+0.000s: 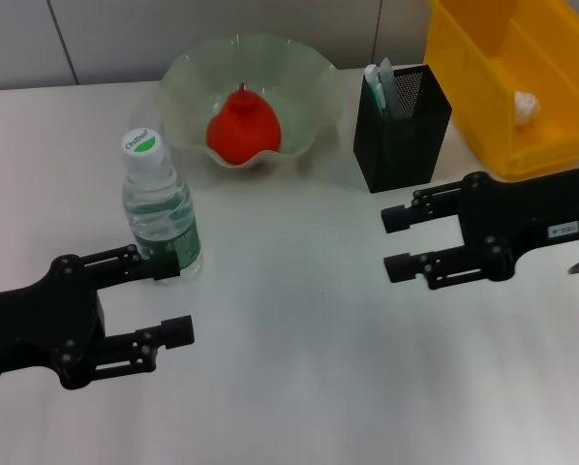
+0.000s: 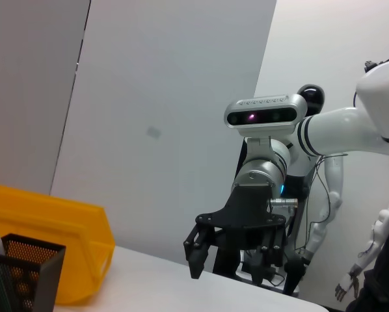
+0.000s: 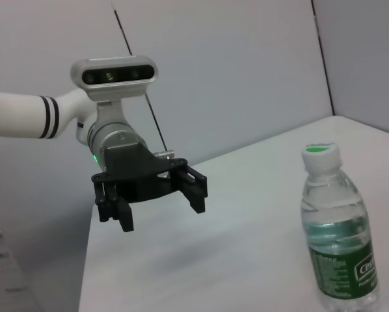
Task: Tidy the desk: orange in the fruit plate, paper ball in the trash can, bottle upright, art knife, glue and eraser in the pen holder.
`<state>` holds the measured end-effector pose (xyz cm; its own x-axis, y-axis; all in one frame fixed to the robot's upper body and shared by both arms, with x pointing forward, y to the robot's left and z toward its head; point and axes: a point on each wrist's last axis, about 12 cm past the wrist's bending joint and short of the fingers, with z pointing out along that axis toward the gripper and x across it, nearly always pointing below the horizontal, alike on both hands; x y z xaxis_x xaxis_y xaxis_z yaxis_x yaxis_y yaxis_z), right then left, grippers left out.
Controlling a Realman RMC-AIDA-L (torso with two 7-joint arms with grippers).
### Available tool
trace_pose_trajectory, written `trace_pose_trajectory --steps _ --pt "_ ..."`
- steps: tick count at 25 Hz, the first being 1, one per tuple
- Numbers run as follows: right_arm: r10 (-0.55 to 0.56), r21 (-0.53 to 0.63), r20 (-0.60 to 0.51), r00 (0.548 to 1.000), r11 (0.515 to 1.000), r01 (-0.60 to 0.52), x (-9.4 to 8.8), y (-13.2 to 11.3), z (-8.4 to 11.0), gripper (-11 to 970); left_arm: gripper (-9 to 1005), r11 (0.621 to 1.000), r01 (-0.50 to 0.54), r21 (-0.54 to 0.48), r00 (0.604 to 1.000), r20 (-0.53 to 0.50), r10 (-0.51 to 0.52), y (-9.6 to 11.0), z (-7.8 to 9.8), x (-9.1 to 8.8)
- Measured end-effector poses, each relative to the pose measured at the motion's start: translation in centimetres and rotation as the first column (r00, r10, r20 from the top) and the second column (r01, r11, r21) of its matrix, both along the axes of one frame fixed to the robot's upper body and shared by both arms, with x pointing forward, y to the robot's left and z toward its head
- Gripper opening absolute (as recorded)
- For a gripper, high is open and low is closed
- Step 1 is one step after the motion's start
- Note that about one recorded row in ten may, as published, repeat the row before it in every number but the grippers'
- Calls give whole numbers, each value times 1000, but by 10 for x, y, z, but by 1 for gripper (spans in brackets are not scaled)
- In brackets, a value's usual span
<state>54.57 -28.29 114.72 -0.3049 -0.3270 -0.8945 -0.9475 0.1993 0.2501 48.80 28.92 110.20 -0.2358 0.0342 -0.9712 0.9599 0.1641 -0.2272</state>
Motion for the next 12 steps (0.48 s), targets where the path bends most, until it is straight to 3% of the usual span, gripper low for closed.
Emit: trace_pose_trajectory --steps 12 --pt "88 50 27 996 995 -89 -1 23 -20 649 731 1000 -4 28 1000 -30 4 -3 -9 -3"
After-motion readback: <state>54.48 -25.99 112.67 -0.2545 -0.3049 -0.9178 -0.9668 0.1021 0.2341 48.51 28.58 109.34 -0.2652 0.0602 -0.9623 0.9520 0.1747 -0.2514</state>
